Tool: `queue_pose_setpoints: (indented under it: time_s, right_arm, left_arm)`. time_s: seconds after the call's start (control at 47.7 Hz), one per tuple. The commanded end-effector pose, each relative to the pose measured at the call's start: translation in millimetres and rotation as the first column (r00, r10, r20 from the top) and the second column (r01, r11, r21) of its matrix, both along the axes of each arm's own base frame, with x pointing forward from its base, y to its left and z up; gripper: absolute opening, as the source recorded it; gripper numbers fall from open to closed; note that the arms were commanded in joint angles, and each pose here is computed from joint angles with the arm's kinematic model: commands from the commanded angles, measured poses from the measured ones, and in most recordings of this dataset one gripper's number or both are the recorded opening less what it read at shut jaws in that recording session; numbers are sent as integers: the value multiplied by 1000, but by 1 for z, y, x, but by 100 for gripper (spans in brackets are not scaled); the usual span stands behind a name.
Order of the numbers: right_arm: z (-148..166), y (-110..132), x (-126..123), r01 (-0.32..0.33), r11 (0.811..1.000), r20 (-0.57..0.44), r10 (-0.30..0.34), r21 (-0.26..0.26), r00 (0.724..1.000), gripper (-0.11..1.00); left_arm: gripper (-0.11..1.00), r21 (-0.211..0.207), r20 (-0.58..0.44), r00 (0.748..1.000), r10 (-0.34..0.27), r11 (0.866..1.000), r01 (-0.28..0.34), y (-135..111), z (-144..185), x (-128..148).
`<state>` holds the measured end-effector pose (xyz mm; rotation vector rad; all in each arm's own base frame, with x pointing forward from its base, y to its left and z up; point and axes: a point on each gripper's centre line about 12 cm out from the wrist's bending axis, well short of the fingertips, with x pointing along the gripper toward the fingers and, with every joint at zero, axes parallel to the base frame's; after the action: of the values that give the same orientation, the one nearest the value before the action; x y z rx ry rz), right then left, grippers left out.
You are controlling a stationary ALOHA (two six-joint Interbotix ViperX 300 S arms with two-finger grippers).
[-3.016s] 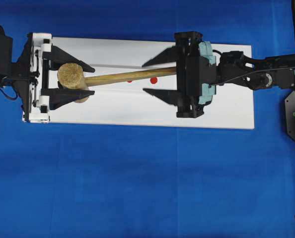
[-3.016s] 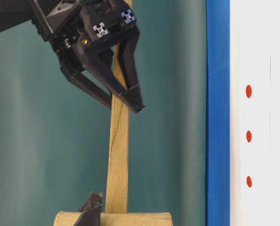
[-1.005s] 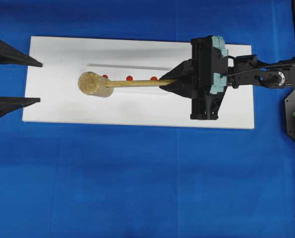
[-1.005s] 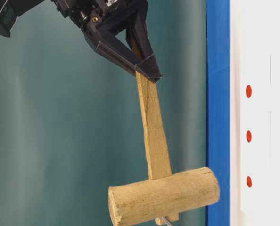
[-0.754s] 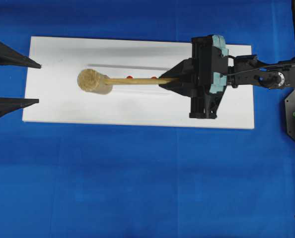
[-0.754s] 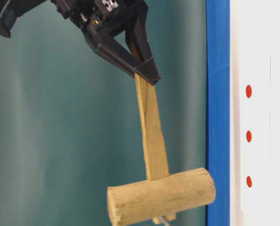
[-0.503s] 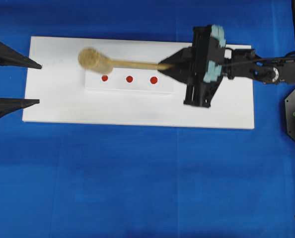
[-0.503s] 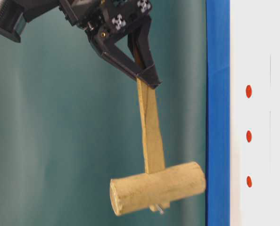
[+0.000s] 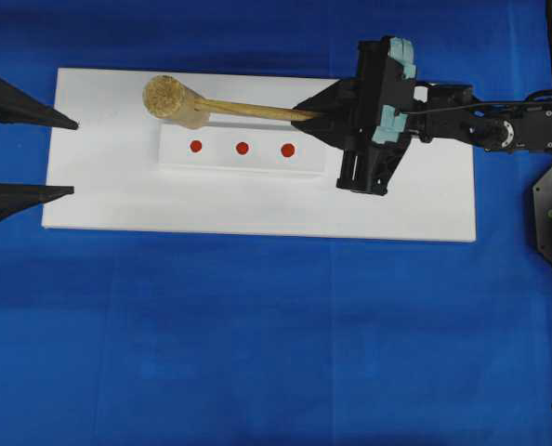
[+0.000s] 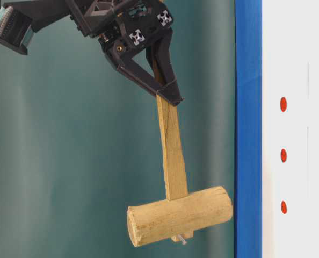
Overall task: Hit the mark with a hammer.
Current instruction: 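Swing the mallet head down onto the red dots with the right gripper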
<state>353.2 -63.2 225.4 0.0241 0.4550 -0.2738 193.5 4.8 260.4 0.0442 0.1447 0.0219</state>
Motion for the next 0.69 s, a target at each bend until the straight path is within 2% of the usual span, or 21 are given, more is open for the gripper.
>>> queue_pose_setpoints:
  time_s: [0.0, 0.147, 0.356, 0.419, 0.67]
  right_arm:
    - [14, -1, 6, 1, 1000, 38, -1, -8, 999, 4]
    - [-11, 5, 11, -14, 1000, -29, 14, 16, 999, 4]
    - [-72, 5, 16, 47, 994, -181, -29, 98, 983, 4]
    - [-77, 5, 16, 54, 993, -194, -33, 105, 980, 4]
    - [-63, 4, 15, 59, 995, -152, -45, 87, 987, 4]
  left_arm:
    - [85, -3, 2, 1000, 2, 1000, -2, 0, 2, 2]
    - [85, -3, 2, 1000, 2, 1000, -2, 0, 2, 2]
    - [85, -3, -3, 1000, 4, 1000, -4, 1, 0, 2]
    - [85, -3, -5, 1000, 4, 1000, -4, 1, -1, 1]
    - [85, -3, -5, 1000, 4, 1000, -4, 1, -1, 1]
